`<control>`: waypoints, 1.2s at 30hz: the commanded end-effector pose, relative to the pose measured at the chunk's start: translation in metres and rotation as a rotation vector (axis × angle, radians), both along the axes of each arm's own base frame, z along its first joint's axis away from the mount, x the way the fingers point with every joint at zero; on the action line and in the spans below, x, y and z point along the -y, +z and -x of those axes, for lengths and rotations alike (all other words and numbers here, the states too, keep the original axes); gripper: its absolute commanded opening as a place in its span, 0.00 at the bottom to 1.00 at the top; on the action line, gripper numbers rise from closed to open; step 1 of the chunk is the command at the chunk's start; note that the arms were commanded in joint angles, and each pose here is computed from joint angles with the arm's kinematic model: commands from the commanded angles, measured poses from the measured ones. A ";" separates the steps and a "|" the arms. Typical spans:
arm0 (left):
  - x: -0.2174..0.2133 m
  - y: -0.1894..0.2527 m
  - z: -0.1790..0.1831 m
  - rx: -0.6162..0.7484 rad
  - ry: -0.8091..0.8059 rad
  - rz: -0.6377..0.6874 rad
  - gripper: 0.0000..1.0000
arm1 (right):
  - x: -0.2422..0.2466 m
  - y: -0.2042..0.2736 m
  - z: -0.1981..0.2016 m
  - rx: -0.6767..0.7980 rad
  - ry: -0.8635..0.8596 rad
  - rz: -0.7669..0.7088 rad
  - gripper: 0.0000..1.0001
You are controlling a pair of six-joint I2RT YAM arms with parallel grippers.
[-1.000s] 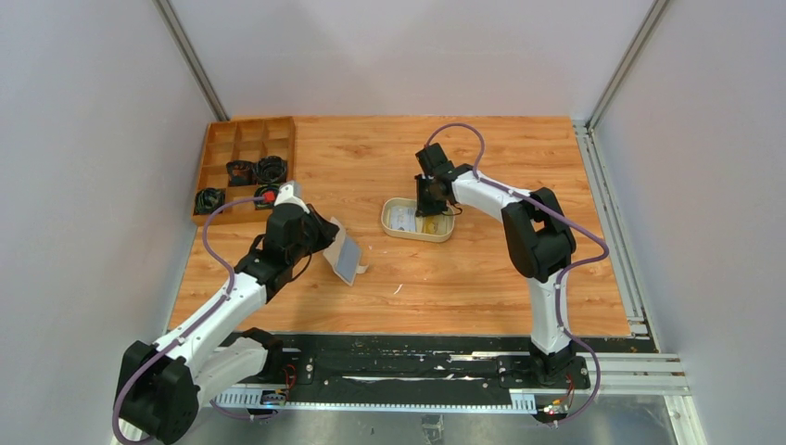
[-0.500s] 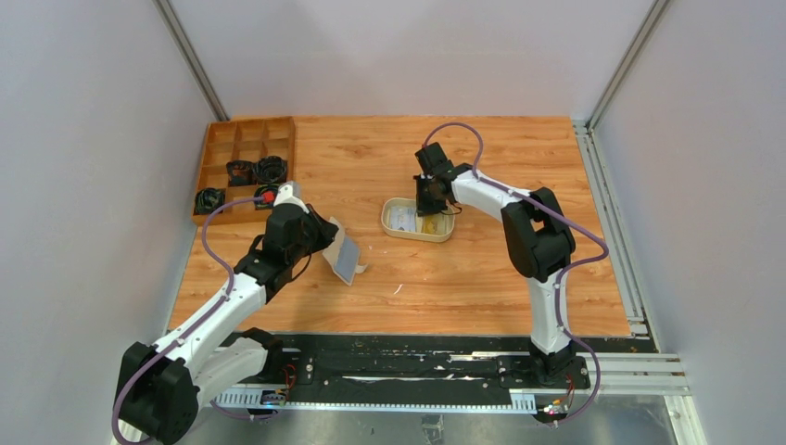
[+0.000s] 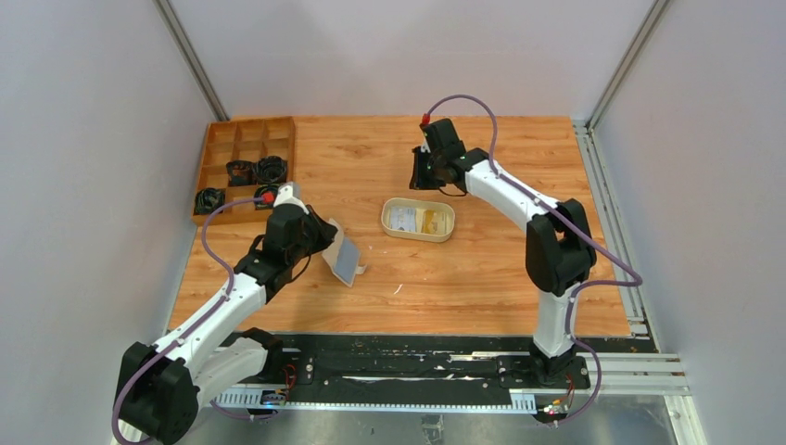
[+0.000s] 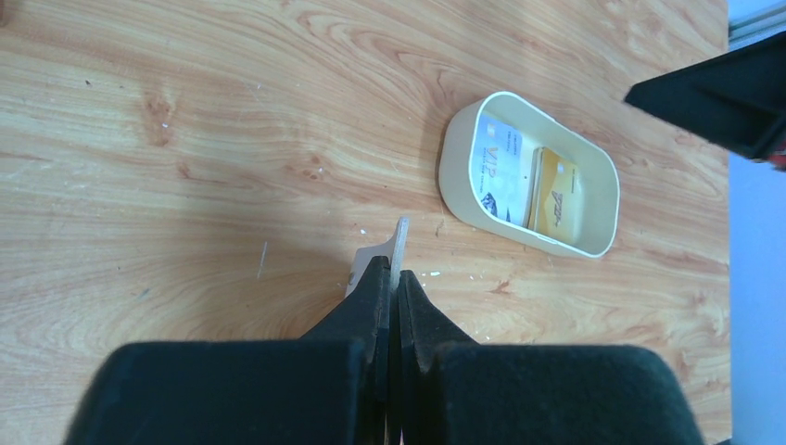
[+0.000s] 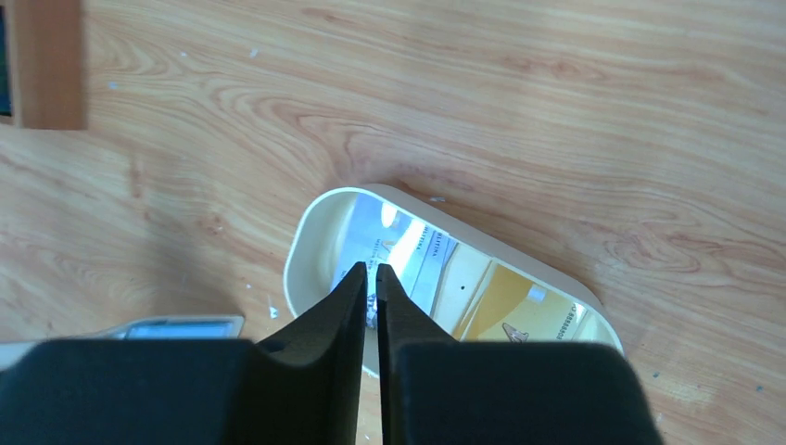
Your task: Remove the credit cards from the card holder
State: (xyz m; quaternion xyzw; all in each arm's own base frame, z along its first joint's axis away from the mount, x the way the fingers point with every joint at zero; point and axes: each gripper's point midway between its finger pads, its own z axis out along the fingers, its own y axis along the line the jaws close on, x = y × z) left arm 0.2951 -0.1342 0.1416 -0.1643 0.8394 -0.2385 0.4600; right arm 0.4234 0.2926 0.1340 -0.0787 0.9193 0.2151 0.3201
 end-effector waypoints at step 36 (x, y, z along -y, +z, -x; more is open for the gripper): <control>-0.010 -0.043 0.007 -0.145 0.024 -0.079 0.00 | 0.004 0.005 0.119 0.091 0.174 -0.088 0.47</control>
